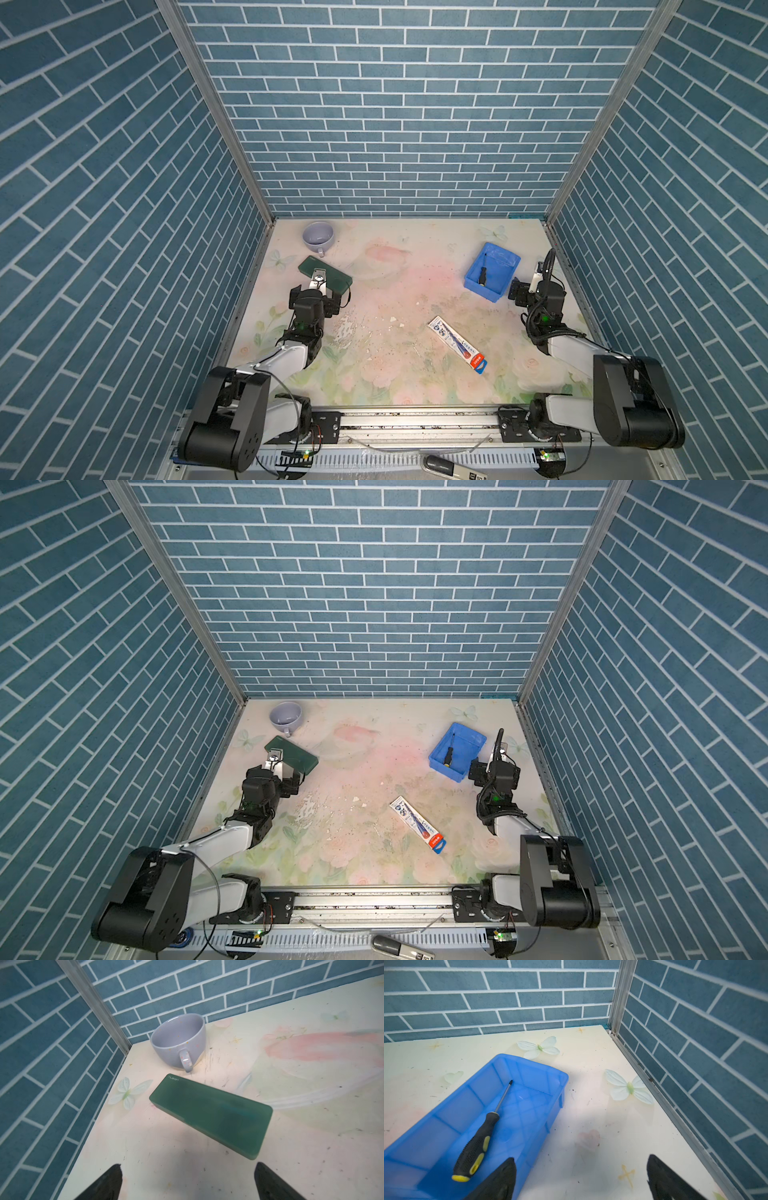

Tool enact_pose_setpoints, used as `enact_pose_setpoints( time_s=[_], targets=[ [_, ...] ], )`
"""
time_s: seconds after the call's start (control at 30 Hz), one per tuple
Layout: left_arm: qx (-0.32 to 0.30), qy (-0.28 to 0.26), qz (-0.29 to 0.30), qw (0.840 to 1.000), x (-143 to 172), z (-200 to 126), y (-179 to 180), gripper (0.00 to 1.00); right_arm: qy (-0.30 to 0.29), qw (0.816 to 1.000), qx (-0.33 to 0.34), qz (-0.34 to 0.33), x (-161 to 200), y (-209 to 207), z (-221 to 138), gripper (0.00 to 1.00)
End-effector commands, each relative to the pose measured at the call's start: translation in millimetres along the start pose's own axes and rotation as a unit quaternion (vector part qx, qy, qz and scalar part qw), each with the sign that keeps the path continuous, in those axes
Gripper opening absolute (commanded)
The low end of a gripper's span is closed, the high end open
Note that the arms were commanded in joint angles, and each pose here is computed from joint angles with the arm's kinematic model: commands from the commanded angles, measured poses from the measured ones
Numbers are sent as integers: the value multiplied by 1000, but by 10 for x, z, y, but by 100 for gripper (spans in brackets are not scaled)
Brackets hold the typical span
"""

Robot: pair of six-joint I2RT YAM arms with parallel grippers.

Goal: Put the screwdriver in the bin
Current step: Reset both arms

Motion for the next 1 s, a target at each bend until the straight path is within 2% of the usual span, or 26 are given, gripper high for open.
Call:
enact_pose_setpoints(
  time_s=[0.0, 0.17, 0.3, 0.47, 0.67, 0.97],
  targets=[
    [-9, -46, -47, 998, -100, 50, 112, 100, -38, 999, -19, 4, -3, -46, 35, 97],
    [-10, -41, -84, 996, -79, 162, 243, 100, -39, 999, -31, 22, 129, -124, 101, 97],
    [-26, -42, -92, 995, -4, 272, 269, 100, -38, 998, -37, 28, 216, -147, 162, 96],
    [-9, -39, -91, 995, 91, 447, 196, 100, -29, 998, -42, 27, 214, -149, 177, 96],
    [-7, -35, -91, 995, 85, 447, 195, 100, 2, 999, -27, 27, 163, -145, 302, 99],
    [-8, -35, -91, 995, 93, 439, 196, 100, 1, 999, -28, 26, 167, -144, 297, 99]
  ],
)
Point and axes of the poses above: each gripper's point midway between its finger pads, its own z axis out along the fingers, its own y axis along the line the jaws close on, x = y × z, the point moved 8 cm from there along -z, back along the fingers, and after that the axes turned 10 degrees about z, right-handed, at the moved point
